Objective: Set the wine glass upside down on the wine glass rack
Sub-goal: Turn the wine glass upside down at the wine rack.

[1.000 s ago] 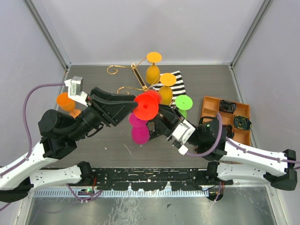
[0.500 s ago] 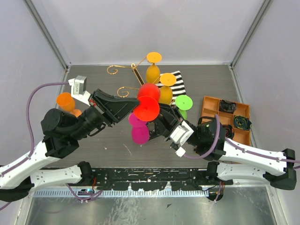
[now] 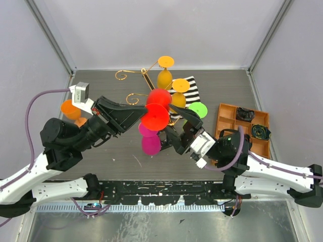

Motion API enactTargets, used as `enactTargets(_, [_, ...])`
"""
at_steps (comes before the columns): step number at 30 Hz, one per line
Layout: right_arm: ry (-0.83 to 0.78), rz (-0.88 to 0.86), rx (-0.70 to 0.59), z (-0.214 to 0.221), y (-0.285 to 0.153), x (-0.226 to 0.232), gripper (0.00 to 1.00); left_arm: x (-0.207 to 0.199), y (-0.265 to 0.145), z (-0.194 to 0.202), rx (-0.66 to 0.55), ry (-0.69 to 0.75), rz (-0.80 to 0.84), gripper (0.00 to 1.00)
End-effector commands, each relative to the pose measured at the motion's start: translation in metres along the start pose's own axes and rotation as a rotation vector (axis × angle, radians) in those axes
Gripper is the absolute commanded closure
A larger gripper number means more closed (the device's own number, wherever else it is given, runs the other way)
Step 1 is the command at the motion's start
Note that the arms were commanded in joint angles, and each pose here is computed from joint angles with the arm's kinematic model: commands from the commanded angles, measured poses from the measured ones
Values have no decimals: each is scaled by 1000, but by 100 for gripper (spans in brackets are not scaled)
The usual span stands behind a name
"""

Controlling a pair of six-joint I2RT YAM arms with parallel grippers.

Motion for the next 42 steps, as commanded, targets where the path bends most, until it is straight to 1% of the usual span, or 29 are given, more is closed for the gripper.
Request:
enactTargets(1, [146, 88, -12, -13, -16, -16, 37, -7, -5, -19, -67, 40, 23, 100])
enactTargets(3, [276, 131, 1, -16, -23, -22, 37, -4, -7, -19, -69, 63, 9, 100])
enactTargets(7, [555, 210, 87, -14, -36, -26, 37, 2, -13, -21, -77, 103, -20, 100])
enactTargets(9, [670, 203, 96, -19, -38, -22, 37, 5, -14, -21, -81, 118, -34, 100])
enactTargets(12, [834, 142, 27, -41, -34, -14, 37, 7, -13, -19, -79, 140, -38, 100])
enactTargets(15, [987, 137, -61, -60, -26, -17, 37, 8, -11, -18, -75, 170, -37, 100])
enactTargets(19, [1126, 93, -124, -80, -13, -15, 37, 9, -6, -14, -59, 194, -31, 100])
enactTargets(24, [1210, 89, -162, -87, -7, -16, 35, 9, -4, -11, -49, 197, -25, 100])
enactTargets(29, [1240, 140, -152, -80, -5, -19, 36, 7, 0, -8, -38, 192, -8, 100])
enactTargets(42, [1260, 171, -133, -70, -2, -18, 50, 3, 7, -5, -34, 181, 18, 100])
Point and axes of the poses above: each gripper's point midway between its finger pads, its own y axis out along the fingers, its own x axis along the line the jaws close on, z = x × y, the point moved 2 cm from there along -y, back along the fingers, and after that the axes turned 14 degrees about y, right-handed, at the moved point
